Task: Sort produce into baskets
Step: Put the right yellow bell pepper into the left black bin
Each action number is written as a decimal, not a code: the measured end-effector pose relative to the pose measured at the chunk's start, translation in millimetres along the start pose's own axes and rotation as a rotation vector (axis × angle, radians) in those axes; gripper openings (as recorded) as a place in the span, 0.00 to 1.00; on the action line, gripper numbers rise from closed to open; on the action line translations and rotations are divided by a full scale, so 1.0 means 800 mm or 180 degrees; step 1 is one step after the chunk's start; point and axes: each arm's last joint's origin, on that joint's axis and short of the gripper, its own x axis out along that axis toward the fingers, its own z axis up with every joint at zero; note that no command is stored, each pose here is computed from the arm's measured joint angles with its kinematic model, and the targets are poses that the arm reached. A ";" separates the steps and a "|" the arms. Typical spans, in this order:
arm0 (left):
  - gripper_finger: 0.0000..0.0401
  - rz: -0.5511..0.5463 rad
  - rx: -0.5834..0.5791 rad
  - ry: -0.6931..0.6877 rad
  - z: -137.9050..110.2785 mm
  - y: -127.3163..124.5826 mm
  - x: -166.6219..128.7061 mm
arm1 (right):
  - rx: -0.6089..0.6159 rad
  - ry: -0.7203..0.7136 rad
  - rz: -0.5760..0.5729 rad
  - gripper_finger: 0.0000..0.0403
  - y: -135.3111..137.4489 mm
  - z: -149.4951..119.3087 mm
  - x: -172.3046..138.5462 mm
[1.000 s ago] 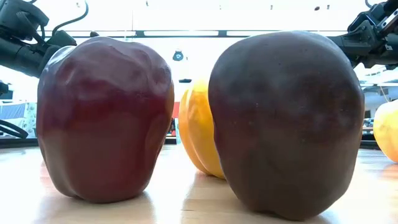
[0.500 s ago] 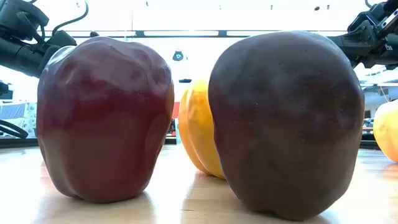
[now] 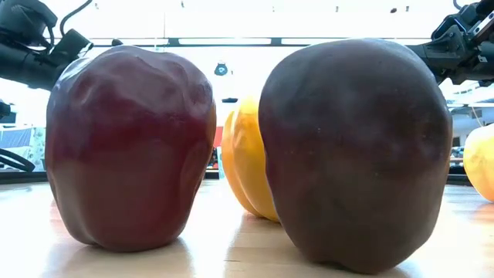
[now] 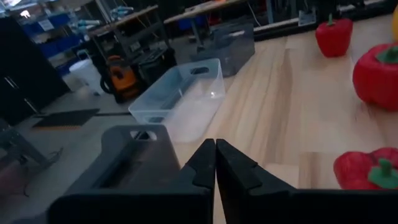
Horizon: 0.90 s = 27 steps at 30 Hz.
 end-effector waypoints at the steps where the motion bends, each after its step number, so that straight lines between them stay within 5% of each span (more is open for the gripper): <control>1: 0.05 0.0010 -0.0009 -0.0034 0.001 0.000 0.000 | 0.0000 -0.0001 0.0000 0.09 0.000 0.000 0.000; 3: 0.05 0.0033 -0.0182 -0.0150 0.006 0.002 0.000 | 0.0000 -0.0001 0.0000 0.09 0.000 0.000 0.000; 9: 0.05 -0.0216 -0.1817 -0.0429 0.016 0.002 -0.001 | -0.0044 0.0004 -0.0005 0.09 0.000 0.000 0.000; 13: 0.05 -0.0011 -0.2181 -0.0546 0.020 0.006 -0.002 | -0.0492 -0.0030 -0.0113 0.09 -0.001 0.000 0.000; 16: 0.05 -0.0002 -0.2328 -0.0632 0.023 0.008 -0.002 | -0.0481 -0.0248 -0.0135 0.09 0.000 0.008 0.000; 23: 0.05 -0.0037 -0.2756 -0.0848 0.030 0.011 -0.004 | -0.0480 -0.1321 -0.1034 0.09 -0.003 0.041 -0.009; 27: 0.05 0.0107 -0.3066 -0.0842 0.031 0.012 0.002 | 0.0202 -0.1962 -0.1749 0.09 -0.010 0.053 -0.019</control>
